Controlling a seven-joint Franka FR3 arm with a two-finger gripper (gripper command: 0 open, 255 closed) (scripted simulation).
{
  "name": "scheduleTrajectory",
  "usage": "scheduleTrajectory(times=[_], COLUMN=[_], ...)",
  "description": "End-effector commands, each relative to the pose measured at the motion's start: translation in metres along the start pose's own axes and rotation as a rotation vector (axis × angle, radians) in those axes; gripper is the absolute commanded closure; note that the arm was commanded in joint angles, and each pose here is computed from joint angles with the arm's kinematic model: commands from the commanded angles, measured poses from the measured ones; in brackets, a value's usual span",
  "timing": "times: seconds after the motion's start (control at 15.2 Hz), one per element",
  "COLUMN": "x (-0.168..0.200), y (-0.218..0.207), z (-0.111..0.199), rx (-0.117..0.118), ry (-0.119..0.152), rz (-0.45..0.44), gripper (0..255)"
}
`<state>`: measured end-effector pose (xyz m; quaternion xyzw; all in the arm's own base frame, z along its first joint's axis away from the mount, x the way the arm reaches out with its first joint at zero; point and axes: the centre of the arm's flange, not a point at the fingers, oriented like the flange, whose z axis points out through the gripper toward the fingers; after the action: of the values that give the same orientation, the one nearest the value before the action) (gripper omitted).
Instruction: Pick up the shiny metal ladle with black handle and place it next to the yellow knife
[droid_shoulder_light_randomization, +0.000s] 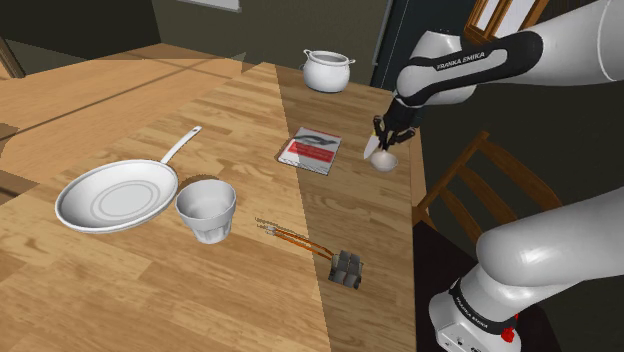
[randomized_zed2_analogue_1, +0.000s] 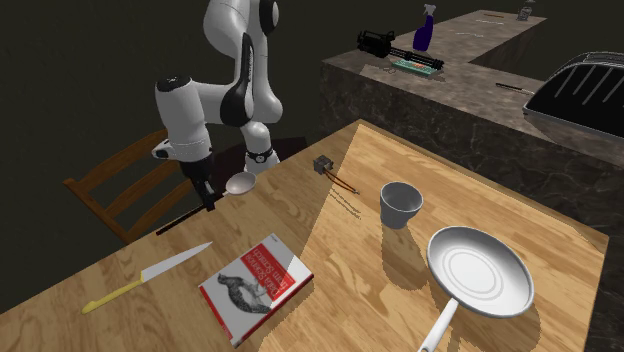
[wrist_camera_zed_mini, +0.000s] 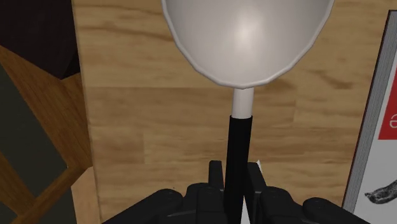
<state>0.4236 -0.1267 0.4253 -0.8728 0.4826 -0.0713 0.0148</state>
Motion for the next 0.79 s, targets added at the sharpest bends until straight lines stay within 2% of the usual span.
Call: scheduleTrajectory(times=[0.0, 0.73], x=[-0.002, -0.008], y=[0.001, 0.006], z=[0.011, 0.069], rx=[0.0, 0.0], ry=[0.0, 0.0], rz=[0.0, 0.0], gripper=[255, 255])
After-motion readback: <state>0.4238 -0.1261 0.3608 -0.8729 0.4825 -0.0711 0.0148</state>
